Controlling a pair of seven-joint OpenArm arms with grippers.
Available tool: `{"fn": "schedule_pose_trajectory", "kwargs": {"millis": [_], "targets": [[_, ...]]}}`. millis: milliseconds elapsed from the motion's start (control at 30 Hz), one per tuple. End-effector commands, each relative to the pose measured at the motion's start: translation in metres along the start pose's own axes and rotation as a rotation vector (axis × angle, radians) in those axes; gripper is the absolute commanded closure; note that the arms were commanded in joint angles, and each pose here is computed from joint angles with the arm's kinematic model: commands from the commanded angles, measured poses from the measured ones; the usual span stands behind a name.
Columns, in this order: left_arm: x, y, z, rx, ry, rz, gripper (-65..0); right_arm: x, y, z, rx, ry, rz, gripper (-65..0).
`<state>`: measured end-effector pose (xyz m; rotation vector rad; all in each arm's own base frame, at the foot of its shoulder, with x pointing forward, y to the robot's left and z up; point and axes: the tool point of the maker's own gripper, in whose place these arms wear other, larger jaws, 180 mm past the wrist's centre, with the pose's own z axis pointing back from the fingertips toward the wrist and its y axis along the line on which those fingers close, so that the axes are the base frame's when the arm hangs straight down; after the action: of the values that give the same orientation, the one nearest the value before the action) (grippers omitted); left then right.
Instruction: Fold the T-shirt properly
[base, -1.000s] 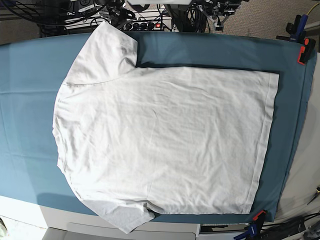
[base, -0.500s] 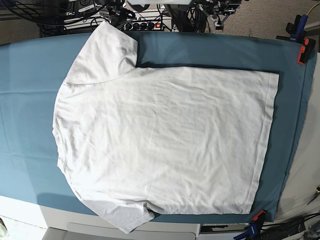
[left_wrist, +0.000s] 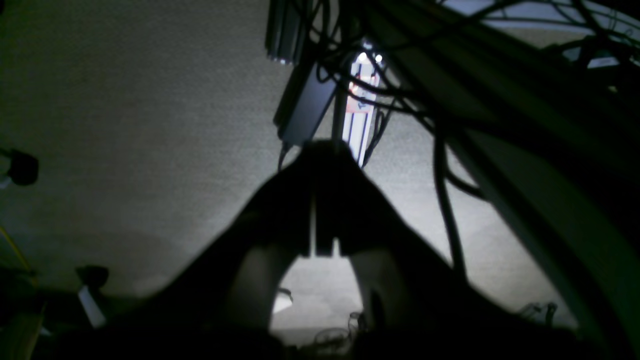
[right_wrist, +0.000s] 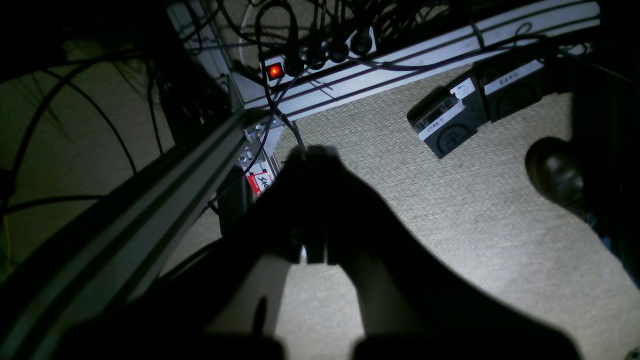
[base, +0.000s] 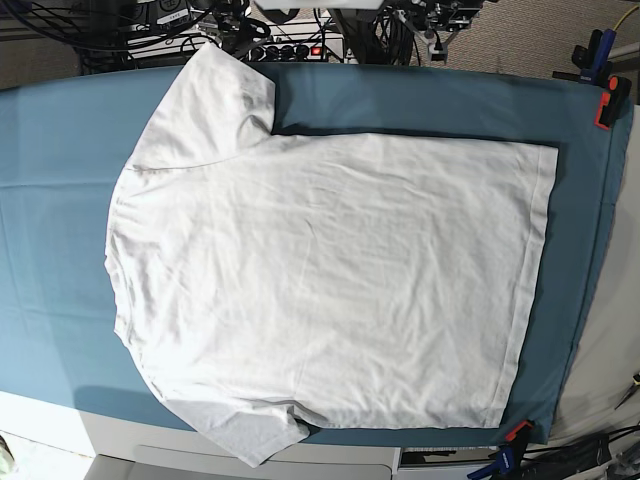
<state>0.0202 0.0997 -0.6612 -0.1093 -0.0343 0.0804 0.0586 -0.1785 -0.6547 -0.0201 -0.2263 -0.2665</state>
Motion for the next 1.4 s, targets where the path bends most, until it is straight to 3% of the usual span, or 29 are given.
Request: {"fn": "schedule_pose_trajectory", "kwargs": {"millis": [0, 167, 467, 600, 767, 1033, 1267, 1367], "targets": [[0.002, 0.004, 0.001, 0.003, -0.011, 0.000, 0.0, 0.008, -0.005, 0.000, -0.005, -0.020, 0.004, 0.0], [0.000, 0.016, 0.004, 0.015, -0.035, -0.007, 0.0, 0.007, -0.024, 0.005, -0.035, -0.016, 0.019, 0.0], [-0.038, 0.052, 0.025, 0.044, -0.061, -0.023, 0.0, -0.029, -0.090, 0.032, -0.131, -0.034, 0.084, 0.0], [-0.056, 0.069, 0.049, 0.053, -0.073, -0.020, 0.0, -0.044, -0.111, 0.055, -0.147, -0.057, 0.124, 0.0], [-0.069, 0.088, 0.099, 0.066, -0.143, -0.035, 0.0, -0.050, -0.127, 0.097, -0.135, -0.144, 0.071, 0.0], [-0.046, 0.090, 0.201, 0.043, -0.321, -0.103, 0.0, -0.025, -0.122, 0.178, -0.096, -0.311, 0.096, 0.0], [-0.005, 0.052, 0.271, -0.085, -0.404, -0.230, 0.0, 0.023, -0.083, 0.240, 0.031, -0.457, 0.110, 0.0], [0.017, 0.041, 0.297, -0.125, -0.459, -0.232, 0.0, 0.053, -0.071, 0.263, 0.079, -0.534, 0.088, 0.0]]}}
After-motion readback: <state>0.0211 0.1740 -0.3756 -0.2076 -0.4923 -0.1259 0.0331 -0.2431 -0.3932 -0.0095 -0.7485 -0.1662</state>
